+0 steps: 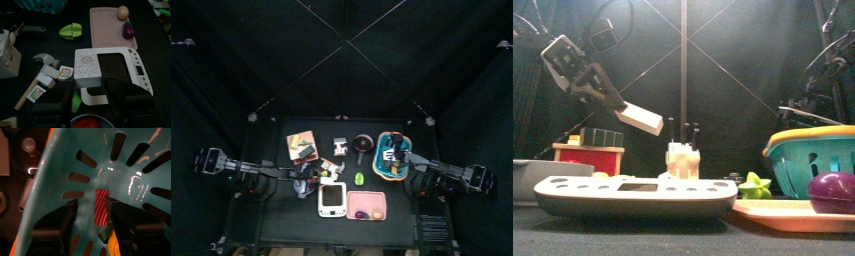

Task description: Set rice down above stove

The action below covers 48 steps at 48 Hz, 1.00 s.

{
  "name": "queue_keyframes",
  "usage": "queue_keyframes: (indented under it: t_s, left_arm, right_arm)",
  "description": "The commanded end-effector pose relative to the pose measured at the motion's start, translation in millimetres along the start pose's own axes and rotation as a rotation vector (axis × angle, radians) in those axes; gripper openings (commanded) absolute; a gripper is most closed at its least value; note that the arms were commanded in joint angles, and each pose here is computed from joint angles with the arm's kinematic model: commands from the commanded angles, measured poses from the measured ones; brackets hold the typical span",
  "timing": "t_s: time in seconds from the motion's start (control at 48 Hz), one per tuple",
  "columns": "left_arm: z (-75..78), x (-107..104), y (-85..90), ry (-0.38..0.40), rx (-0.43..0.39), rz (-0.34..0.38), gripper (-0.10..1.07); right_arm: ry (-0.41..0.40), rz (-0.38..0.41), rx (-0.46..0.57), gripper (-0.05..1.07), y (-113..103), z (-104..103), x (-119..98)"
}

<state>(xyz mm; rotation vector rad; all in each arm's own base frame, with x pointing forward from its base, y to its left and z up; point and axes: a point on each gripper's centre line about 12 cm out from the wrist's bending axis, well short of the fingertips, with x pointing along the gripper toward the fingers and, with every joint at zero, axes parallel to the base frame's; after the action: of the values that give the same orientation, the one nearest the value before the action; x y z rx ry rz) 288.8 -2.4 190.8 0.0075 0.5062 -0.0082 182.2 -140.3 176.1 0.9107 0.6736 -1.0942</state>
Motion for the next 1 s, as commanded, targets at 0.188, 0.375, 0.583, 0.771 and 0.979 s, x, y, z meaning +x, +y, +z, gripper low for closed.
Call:
queue_keyframes:
  t_s: [0.188,0.375,0.583,0.771,0.979]
  left_arm:
    - [10.6,4.5,2.7,-0.044,0.008,0.008,0.59]
    - [14.6,23.2,10.4,-0.122,0.021,0.028,0.59]
    - [24.3,52.9,14.1,-0.176,0.019,0.034,0.59]
    - [31.6,81.9,18.3,-0.164,-0.041,0.053,0.60]
    - [47.5,106.8,29.4,-0.190,-0.214,0.117,0.59]
  right_arm:
    - [-0.163,0.258,-0.071,0.83,31.8,19.4,-25.9]
    - [-0.248,0.404,-0.179,0.83,45.2,20.3,-31.5]
    - [-0.317,0.506,-0.305,0.83,56.9,21.1,-38.1]
    - [-0.337,0.557,-0.377,0.83,61.0,14.6,-42.3]
    - [-0.349,0.576,-0.404,0.83,60.4,11.6,-45.4]
